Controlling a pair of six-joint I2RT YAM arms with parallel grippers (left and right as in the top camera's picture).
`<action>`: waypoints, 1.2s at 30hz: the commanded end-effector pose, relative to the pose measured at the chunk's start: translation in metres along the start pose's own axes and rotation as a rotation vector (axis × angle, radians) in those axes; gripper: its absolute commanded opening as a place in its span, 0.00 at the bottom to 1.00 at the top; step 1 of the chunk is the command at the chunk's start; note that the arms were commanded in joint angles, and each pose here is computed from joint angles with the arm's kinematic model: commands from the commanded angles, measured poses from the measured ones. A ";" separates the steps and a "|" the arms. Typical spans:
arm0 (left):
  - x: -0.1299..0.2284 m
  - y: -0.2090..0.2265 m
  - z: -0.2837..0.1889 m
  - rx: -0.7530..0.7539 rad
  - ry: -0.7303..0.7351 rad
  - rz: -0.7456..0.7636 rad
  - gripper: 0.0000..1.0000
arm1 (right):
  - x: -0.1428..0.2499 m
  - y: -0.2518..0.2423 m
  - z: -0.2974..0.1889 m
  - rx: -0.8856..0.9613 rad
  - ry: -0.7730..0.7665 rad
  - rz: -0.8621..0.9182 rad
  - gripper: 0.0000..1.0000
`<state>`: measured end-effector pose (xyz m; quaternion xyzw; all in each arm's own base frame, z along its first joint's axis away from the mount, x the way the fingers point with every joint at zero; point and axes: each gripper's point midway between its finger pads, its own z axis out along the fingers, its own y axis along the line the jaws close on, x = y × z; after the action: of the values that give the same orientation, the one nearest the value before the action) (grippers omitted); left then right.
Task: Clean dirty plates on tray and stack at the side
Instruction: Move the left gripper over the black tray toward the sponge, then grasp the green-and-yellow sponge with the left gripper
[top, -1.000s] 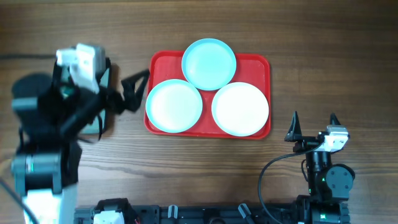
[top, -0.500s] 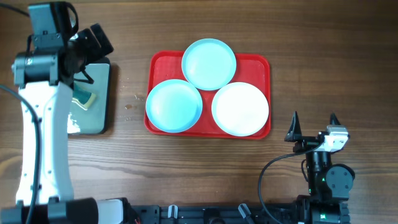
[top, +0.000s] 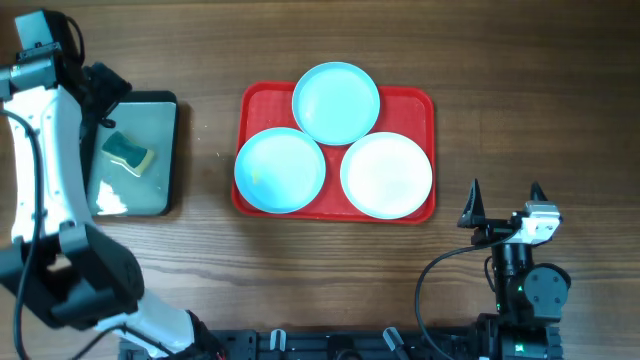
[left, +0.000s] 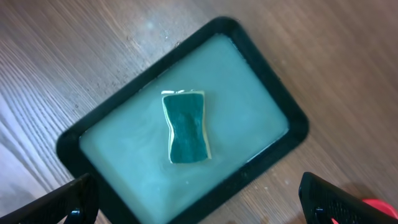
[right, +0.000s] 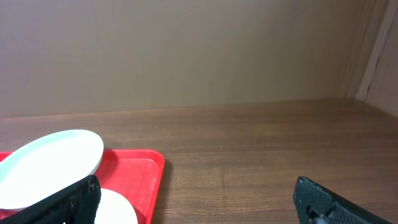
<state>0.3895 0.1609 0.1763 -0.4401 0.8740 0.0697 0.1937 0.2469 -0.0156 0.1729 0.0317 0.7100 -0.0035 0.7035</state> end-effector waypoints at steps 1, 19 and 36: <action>0.016 0.002 0.042 -0.001 0.154 -0.040 1.00 | -0.001 0.000 0.000 0.000 -0.007 -0.011 1.00; 0.046 0.029 0.157 -0.105 0.339 -0.061 0.96 | -0.001 0.000 0.000 0.000 -0.007 -0.011 1.00; 0.060 0.016 0.182 -0.008 0.326 -0.072 0.75 | -0.001 0.000 0.000 0.000 -0.007 -0.011 1.00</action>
<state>0.4048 0.1867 0.0024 -0.4809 0.8739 0.0006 0.0712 0.2469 -0.0156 0.1729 0.0317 0.7100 -0.0035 0.7035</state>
